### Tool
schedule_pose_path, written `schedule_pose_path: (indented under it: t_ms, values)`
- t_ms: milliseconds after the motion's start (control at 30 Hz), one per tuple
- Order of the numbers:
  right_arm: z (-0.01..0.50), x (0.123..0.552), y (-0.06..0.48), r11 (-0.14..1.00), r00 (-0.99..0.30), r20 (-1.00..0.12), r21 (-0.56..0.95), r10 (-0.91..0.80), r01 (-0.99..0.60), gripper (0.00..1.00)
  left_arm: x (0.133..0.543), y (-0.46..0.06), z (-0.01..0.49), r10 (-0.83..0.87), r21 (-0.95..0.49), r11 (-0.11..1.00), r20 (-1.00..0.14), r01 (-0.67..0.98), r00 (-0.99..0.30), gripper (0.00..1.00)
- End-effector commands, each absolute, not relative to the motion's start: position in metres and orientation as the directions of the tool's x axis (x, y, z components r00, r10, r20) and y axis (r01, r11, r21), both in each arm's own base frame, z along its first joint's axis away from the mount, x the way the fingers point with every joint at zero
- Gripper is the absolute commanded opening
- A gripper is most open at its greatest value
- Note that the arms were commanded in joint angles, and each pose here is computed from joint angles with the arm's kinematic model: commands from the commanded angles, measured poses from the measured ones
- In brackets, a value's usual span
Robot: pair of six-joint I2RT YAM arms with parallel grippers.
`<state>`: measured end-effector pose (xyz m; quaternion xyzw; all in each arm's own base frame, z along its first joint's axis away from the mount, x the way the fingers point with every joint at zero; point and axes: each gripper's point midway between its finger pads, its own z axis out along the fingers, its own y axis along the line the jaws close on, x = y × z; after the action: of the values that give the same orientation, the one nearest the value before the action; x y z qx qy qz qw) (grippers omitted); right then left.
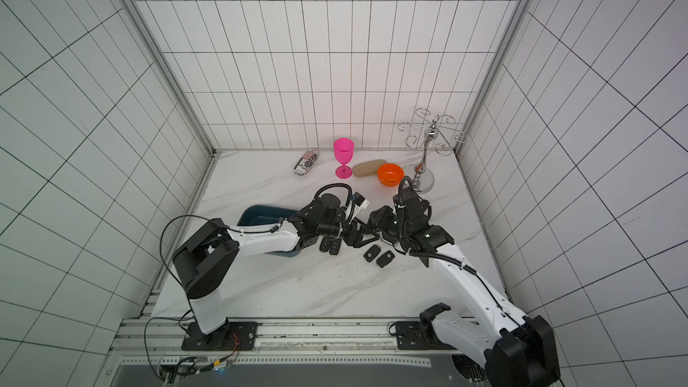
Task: Place the car key into the storage box
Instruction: Pick up the car key from the center of the board.
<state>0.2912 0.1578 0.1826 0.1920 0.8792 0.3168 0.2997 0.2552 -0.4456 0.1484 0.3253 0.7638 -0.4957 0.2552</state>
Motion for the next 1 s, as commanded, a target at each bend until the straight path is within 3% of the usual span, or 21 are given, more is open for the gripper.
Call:
schedule_pose_path:
  t_ms: [0,267,433,633,967]
  values:
    - [0.184,0.290,0.154,0.750,-0.729,-0.450,0.649,0.516,0.130,0.26,0.260,-0.451,0.153,0.233,-0.611,0.288,-0.702,0.738,-0.673,0.66]
    - [0.179,0.291,0.153,0.774,-0.722,-0.486,0.624,0.492,0.108,0.25,0.256,-0.452,0.151,0.247,-0.662,0.272,-0.653,0.698,-0.716,0.58]
    - [0.174,0.290,0.153,0.801,-0.723,-0.520,0.594,0.455,0.077,0.25,0.254,-0.455,0.151,0.280,-0.702,0.245,-0.609,0.668,-0.742,0.45]
    - [0.165,0.288,0.154,0.802,-0.728,-0.516,0.592,0.452,0.078,0.23,0.252,-0.453,0.158,0.275,-0.710,0.240,-0.604,0.662,-0.748,0.46]
    - [0.159,0.285,0.153,0.786,-0.702,-0.525,0.613,0.481,0.081,0.23,0.248,-0.454,0.155,0.286,-0.739,0.238,-0.567,0.630,-0.773,0.36]
